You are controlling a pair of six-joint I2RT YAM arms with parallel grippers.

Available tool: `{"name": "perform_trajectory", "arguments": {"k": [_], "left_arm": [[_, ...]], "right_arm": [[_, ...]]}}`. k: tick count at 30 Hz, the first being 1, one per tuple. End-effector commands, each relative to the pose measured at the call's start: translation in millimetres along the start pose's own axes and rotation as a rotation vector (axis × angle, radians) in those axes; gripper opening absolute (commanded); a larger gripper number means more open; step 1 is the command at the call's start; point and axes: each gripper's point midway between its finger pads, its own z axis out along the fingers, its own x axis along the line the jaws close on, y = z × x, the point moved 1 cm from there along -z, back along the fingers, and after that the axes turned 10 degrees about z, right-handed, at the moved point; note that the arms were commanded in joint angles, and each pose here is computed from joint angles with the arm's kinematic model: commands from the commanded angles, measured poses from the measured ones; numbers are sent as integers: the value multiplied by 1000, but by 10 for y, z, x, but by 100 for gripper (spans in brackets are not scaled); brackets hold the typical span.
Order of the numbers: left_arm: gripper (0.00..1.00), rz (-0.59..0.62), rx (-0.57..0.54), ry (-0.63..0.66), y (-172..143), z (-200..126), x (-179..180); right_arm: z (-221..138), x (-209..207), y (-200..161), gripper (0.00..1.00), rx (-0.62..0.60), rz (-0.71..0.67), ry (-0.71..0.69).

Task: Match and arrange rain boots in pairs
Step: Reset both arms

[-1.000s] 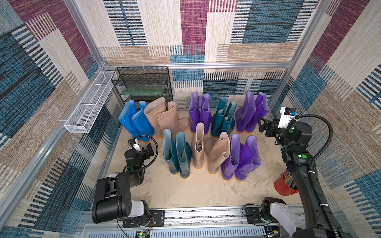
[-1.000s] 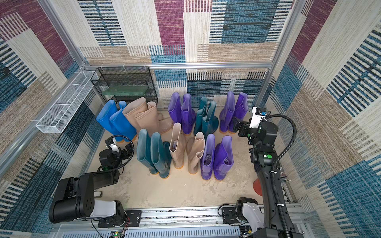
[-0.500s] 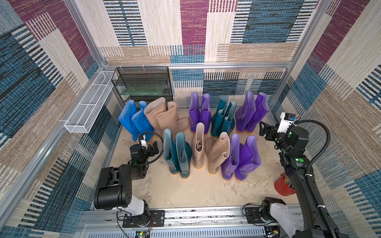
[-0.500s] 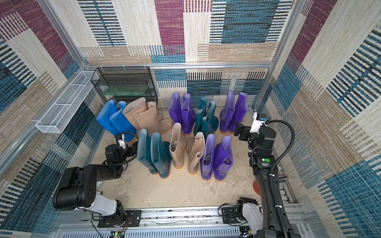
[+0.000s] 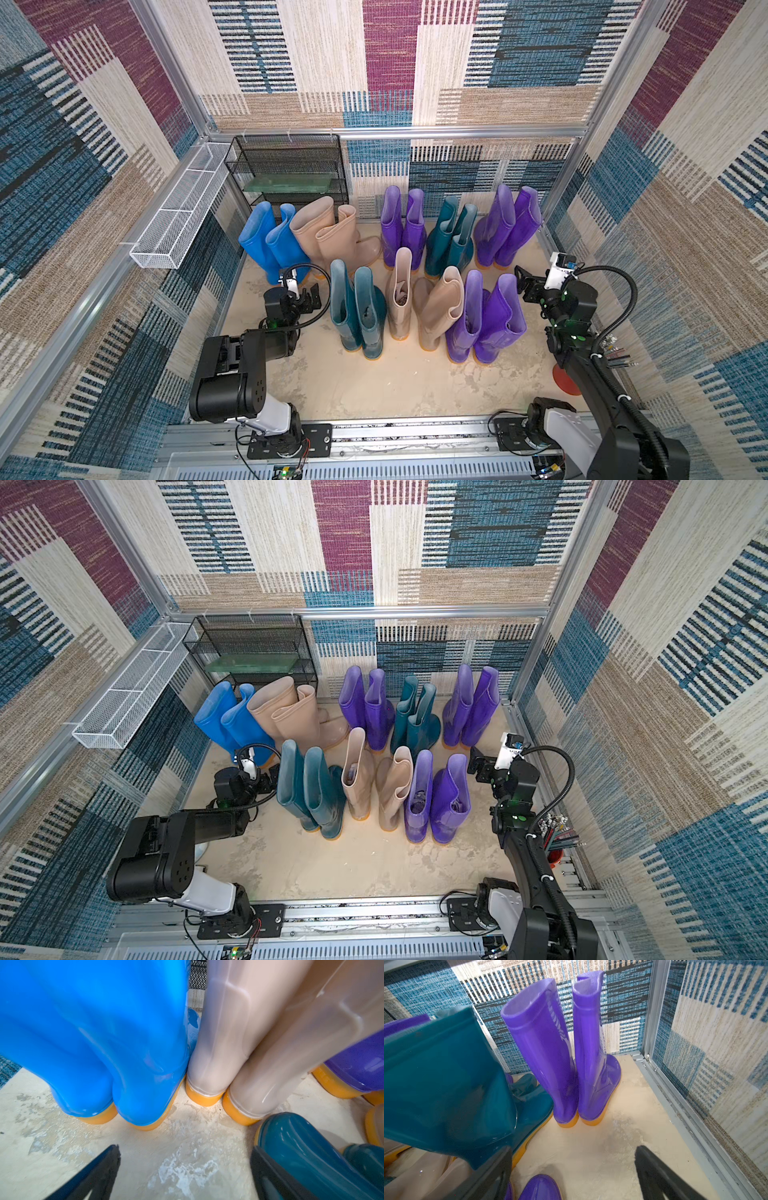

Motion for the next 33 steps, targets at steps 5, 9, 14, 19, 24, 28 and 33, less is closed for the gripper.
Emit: {"name": "perform_trajectory", "arguments": {"k": [5,9,14,19,24,28,33], "left_arm": [[100,30,11,-21,-7,12,-44],[100,30,11,-20,-7,13,-42],[100,30,10,-19,-3,11,-41],[100,30,10,-19,-4,12,-41],[100,30,12,-19,-7,11,-41],[100,31,12,-20,-9,12,-46],[100,30,10,-19,-3,13,-42]], "right_arm": [[107,-77,-48,95,-139,25,15],[275,-70,-201,95,-93,-6,29],[383,-58,-299,95,-81,-29,22],[465,-100,-399,95,-66,-35,20],[440,-124,-498,95,-115,-65,-79],[454,-216,-551,95,-119,-43,-152],[470,-212,-533,95,-134,-51,-163]]}}
